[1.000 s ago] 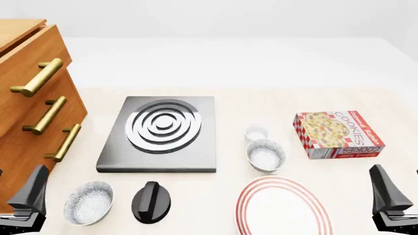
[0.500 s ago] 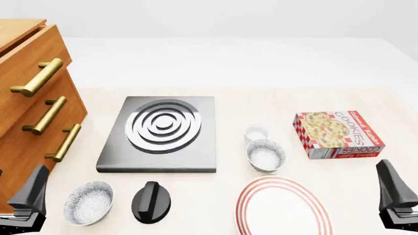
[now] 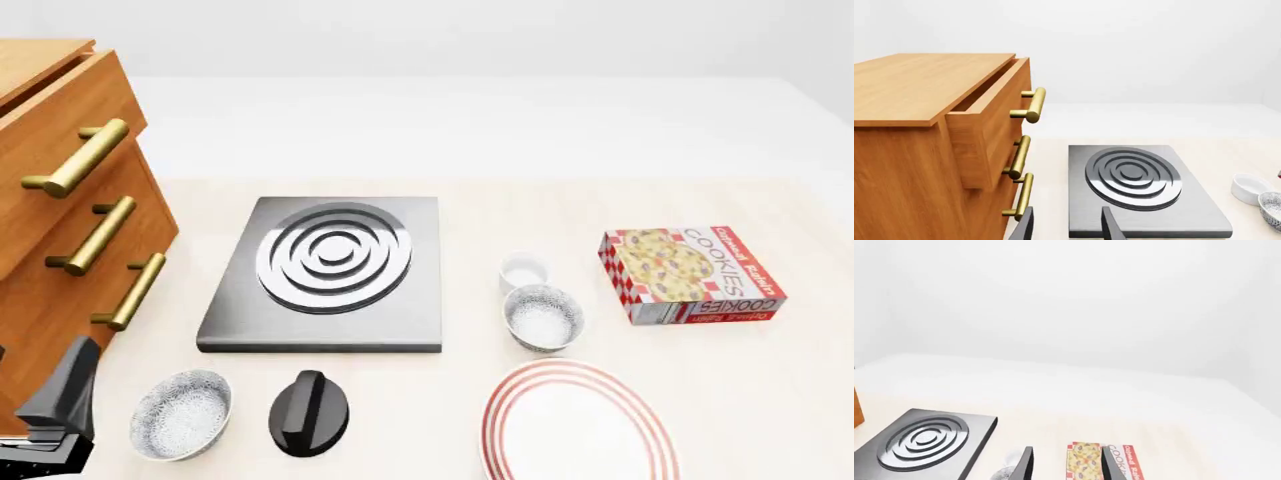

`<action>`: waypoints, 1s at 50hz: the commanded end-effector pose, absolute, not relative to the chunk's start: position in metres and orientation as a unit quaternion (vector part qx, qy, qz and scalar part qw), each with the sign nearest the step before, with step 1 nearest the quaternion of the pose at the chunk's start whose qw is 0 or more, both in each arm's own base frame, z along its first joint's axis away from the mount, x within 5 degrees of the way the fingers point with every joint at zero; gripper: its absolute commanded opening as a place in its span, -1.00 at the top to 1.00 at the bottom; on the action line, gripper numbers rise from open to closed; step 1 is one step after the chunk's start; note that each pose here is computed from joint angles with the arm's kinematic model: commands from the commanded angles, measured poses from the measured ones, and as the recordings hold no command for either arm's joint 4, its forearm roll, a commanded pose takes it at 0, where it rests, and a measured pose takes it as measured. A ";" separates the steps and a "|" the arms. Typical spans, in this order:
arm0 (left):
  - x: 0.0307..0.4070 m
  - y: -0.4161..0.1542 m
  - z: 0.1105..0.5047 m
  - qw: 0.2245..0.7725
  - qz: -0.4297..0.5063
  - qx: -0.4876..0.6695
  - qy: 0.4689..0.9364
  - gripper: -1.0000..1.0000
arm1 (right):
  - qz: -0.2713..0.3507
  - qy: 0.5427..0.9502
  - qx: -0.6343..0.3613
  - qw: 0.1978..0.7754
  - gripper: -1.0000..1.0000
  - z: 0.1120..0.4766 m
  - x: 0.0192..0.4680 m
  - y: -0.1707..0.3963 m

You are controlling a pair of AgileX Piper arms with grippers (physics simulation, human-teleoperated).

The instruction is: Pick the akita bowl between the plate and the ramekin and place it on the plate.

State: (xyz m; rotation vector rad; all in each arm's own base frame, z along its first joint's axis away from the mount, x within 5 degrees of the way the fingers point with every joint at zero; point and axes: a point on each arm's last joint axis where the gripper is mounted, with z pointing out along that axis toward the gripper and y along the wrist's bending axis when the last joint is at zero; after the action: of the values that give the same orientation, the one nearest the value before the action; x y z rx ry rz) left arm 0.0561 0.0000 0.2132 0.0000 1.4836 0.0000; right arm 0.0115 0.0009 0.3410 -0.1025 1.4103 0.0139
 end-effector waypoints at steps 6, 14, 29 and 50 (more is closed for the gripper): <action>0.056 0.000 0.213 0.737 0.000 0.000 0.676 -1.00 | 0.017 0.660 -0.084 0.746 -1.00 0.431 -0.003 0.000; 0.056 0.000 0.213 0.737 0.000 0.000 0.676 -1.00 | 0.009 0.714 -0.080 0.696 -1.00 0.459 0.026 0.003; 0.056 0.000 0.213 0.737 0.000 0.000 0.676 -1.00 | 0.028 0.744 -0.098 0.660 -1.00 0.529 0.056 0.010; 0.056 0.000 0.213 0.737 0.000 0.000 0.676 -1.00 | 0.049 0.821 -0.127 0.555 -1.00 0.515 0.142 0.035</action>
State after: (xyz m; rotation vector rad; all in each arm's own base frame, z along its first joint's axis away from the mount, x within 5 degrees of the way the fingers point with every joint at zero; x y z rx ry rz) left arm 0.0561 0.0000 0.2132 0.0000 1.4836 0.0000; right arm 0.1009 0.0222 0.5229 -0.2870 1.8131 0.0839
